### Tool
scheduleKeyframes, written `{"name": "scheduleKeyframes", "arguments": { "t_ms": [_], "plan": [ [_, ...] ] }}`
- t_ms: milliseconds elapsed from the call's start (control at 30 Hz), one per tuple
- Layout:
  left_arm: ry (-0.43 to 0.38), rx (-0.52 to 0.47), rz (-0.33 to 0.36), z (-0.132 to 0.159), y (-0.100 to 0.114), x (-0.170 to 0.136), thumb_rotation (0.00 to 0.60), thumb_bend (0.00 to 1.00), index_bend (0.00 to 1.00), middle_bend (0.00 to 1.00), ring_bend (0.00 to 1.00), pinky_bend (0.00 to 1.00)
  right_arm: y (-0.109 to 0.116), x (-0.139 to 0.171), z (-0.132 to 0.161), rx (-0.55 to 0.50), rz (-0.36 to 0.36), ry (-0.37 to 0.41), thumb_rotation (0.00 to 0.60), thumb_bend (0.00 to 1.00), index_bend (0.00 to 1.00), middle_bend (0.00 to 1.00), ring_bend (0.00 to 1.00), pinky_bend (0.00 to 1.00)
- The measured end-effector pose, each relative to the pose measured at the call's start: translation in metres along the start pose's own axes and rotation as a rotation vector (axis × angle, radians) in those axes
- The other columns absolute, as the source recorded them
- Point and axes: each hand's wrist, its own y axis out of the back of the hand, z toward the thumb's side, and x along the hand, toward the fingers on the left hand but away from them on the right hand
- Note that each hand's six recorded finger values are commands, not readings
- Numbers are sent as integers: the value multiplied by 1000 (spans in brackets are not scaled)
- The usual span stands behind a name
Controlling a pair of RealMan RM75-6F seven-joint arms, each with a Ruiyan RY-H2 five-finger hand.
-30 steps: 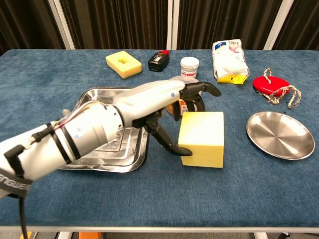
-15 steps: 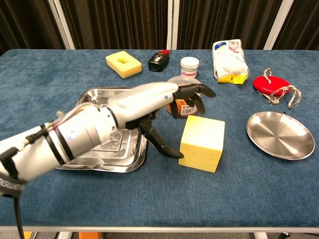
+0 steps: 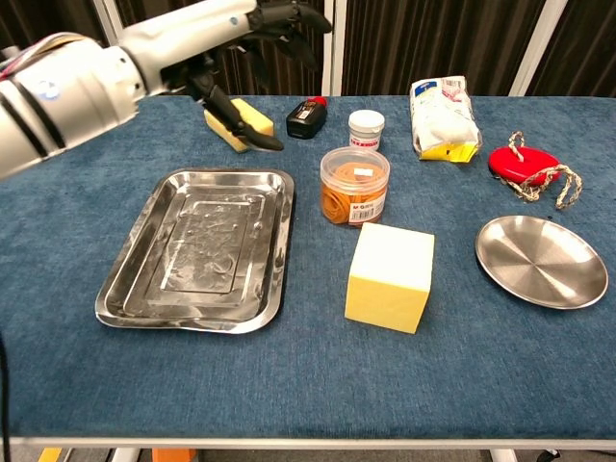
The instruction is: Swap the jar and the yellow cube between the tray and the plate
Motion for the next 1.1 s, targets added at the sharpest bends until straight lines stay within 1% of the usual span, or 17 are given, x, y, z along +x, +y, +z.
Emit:
{"name": "scheduleKeyframes", "arguments": {
  "t_ms": [67, 133, 267, 433, 633, 700, 867, 933, 1000, 1100],
  "plan": [
    [1, -21, -28, -1, -8, 9, 600, 15, 124, 192, 117, 289, -1, -1, -1, -3, 4, -7, 600, 0, 0, 48, 0, 0],
    [4, -47, -61, -1, -19, 20, 600, 4, 115, 169, 104, 279, -2, -2, -3, -4, 5, -12, 600, 0, 0, 48, 0, 0],
    [14, -65, -107, -5, -39, 36, 600, 0, 110, 137, 83, 262, -3, -3, -8, -7, 9, -20, 600, 0, 0, 48, 0, 0],
    [12, -59, -164, -6, -58, 57, 600, 0, 110, 126, 64, 239, -4, -2, -12, -9, 8, -25, 600, 0, 0, 48, 0, 0],
    [-17, -30, -269, 2, -81, 71, 600, 0, 110, 99, 41, 223, -5, -2, -16, -9, 13, -33, 600, 0, 0, 47, 0, 0],
    [-24, -22, -287, 4, -86, 73, 600, 0, 110, 99, 40, 224, -6, -2, -17, -10, 14, -35, 600, 0, 0, 47, 0, 0],
    [-25, 8, -306, 2, -92, 80, 600, 0, 116, 107, 40, 229, -7, -3, -19, -13, 16, -38, 600, 0, 0, 46, 0, 0],
    [-27, 25, -313, 0, -93, 82, 600, 0, 128, 123, 41, 238, -7, -3, -20, -14, 16, -40, 600, 0, 0, 46, 0, 0],
    [-29, 39, -316, -1, -94, 84, 600, 18, 158, 153, 66, 273, -7, -4, -21, -14, 17, -41, 600, 0, 0, 46, 0, 0],
    [-26, 47, -317, -2, -96, 86, 600, 72, 225, 218, 147, 378, -8, -4, -21, -13, 19, -41, 600, 0, 0, 46, 0, 0]
  ]
}}
